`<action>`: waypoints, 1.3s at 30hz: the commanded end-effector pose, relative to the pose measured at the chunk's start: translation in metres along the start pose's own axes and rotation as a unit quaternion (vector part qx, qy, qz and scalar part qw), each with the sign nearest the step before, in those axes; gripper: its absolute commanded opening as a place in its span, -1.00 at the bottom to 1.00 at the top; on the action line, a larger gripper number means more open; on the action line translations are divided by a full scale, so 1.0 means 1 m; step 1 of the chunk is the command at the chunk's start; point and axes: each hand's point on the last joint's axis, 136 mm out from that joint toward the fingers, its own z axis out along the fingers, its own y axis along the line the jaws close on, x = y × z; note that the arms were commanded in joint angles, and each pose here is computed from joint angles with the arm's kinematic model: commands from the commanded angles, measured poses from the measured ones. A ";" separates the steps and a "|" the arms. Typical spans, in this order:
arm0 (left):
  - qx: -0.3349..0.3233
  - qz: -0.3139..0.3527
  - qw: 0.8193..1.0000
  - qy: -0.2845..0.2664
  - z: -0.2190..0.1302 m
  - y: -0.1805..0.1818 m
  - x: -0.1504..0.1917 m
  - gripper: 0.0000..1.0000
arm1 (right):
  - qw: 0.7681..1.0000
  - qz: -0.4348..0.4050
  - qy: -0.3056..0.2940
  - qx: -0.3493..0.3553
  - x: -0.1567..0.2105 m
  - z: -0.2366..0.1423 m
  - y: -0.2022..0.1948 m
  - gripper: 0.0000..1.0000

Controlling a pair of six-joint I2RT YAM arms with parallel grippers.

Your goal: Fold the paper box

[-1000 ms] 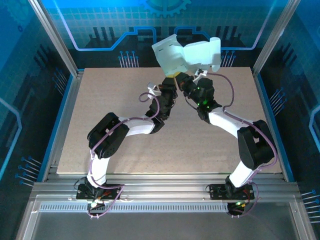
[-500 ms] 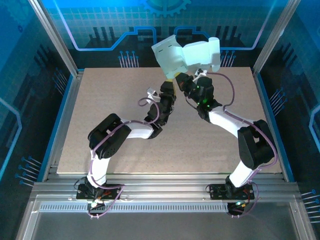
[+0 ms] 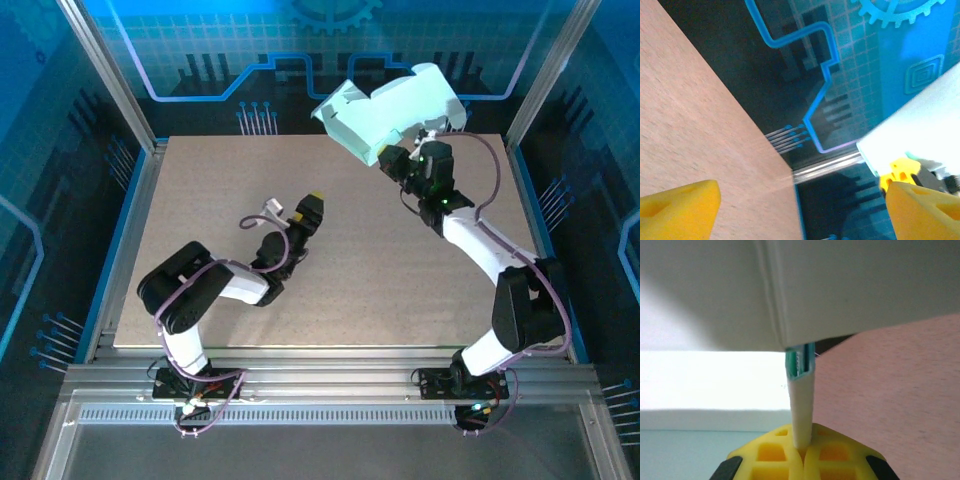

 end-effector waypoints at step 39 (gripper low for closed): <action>-0.274 0.142 0.872 0.379 -0.098 0.076 0.057 0.95 | 0.735 -0.232 0.525 0.361 0.172 -0.049 -0.175 -1.00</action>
